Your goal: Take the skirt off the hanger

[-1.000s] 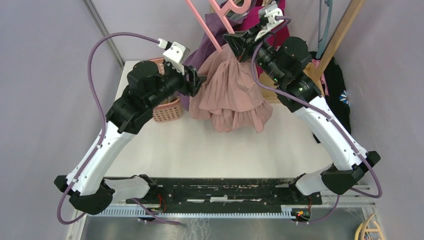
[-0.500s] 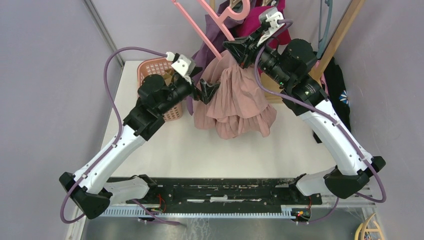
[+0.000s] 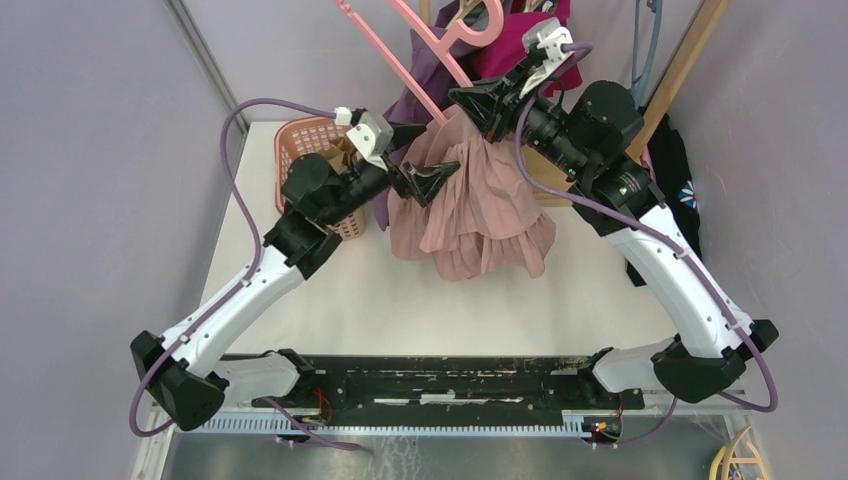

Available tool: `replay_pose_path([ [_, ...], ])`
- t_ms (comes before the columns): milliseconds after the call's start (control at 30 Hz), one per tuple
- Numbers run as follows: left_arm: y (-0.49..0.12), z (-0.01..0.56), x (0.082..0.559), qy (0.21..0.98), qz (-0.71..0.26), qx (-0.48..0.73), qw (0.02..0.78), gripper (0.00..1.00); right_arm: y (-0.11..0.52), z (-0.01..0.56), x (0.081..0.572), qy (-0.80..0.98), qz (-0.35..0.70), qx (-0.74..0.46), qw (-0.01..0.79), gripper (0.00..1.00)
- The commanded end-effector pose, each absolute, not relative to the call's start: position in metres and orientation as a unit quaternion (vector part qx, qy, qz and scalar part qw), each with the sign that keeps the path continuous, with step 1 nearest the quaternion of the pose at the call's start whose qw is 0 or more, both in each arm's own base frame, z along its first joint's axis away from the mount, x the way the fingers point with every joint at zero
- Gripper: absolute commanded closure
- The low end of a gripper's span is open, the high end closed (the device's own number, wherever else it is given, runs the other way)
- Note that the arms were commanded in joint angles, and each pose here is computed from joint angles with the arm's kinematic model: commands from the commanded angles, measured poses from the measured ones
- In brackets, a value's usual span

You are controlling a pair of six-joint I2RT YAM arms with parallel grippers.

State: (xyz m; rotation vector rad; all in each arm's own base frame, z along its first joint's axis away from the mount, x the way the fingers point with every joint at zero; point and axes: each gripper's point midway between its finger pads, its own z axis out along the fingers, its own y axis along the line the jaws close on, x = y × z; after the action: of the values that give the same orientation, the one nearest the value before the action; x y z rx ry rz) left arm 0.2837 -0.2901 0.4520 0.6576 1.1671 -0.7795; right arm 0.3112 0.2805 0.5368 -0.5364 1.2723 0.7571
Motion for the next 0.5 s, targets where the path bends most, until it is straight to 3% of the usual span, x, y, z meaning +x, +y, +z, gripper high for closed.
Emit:
replay_pose_path([
  [0, -0.307, 0.454, 0.281, 0.5, -0.401, 0.295, 0.709, 0.01, 0.263, 0.586, 0.284, 0.508, 0.354, -0.237, 0.749, 0.99],
  [267, -0.323, 0.472, 0.279, 0.455, -0.432, 0.311, 0.714, 0.01, 0.258, 0.58, 0.269, 0.512, 0.355, -0.254, 0.74, 0.99],
  [467, -0.322, 0.488, 0.249, 0.416, -0.475, 0.333, 0.7, 0.01, 0.254, 0.571, 0.263, 0.523, 0.348, -0.263, 0.732, 0.99],
])
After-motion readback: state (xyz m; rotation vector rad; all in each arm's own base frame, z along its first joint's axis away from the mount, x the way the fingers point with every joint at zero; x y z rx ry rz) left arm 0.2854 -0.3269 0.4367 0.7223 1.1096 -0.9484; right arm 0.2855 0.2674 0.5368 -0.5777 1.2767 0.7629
